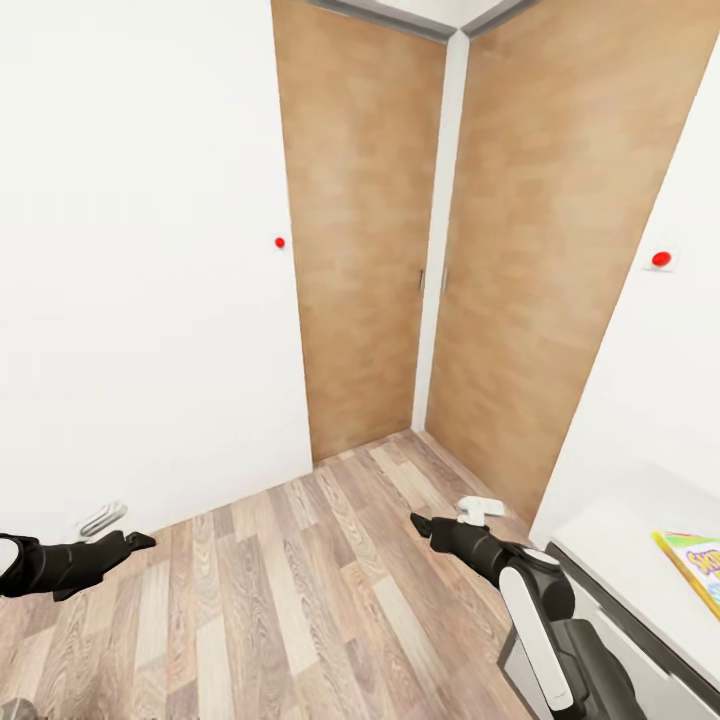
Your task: Put all the toys in the child's room - the three board games (two on the bed and one on the table), the two jigsaw puzzles on the table, and the tennis ball on the table - inside the toy box on the table in the child's room.
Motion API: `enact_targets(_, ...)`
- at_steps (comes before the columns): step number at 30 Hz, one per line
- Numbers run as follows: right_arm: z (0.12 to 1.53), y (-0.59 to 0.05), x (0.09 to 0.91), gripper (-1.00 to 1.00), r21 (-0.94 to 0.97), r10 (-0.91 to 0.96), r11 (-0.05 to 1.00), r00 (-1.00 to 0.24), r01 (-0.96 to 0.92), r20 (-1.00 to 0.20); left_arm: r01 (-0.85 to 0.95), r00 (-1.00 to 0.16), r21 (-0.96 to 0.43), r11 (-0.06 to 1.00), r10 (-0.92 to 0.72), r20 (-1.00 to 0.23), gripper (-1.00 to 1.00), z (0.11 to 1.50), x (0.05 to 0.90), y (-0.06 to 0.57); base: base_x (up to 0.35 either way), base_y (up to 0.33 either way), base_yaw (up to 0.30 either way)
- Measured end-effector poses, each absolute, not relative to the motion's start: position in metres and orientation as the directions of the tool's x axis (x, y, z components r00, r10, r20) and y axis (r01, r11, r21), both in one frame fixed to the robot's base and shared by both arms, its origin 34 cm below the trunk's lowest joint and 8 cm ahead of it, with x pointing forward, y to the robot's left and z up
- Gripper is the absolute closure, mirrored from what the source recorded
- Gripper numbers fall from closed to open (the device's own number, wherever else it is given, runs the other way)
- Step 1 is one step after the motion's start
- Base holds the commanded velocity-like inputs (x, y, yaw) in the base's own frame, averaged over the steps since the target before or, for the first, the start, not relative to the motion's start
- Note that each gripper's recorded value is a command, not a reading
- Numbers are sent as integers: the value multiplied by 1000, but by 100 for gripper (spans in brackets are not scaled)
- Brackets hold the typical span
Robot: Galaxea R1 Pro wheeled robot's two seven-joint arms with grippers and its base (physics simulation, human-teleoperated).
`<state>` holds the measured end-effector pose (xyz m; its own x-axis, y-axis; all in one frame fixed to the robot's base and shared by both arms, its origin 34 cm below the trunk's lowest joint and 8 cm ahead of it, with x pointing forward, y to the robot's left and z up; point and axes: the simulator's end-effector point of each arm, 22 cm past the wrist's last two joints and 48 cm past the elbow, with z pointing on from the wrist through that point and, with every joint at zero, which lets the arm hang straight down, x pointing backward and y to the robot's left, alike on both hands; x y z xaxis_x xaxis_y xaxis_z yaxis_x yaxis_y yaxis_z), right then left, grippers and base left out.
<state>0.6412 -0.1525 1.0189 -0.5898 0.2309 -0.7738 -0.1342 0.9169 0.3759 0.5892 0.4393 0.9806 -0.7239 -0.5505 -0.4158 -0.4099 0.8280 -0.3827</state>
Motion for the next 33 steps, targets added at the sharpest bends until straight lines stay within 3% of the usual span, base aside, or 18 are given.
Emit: enact_targets(33, 1022, -131, 635, -100, 367, 219, 921, -604, -132, -766, -369, -713, -402, 838, -532, -456, -100, 1004, 595, 431, 0, 0, 280)
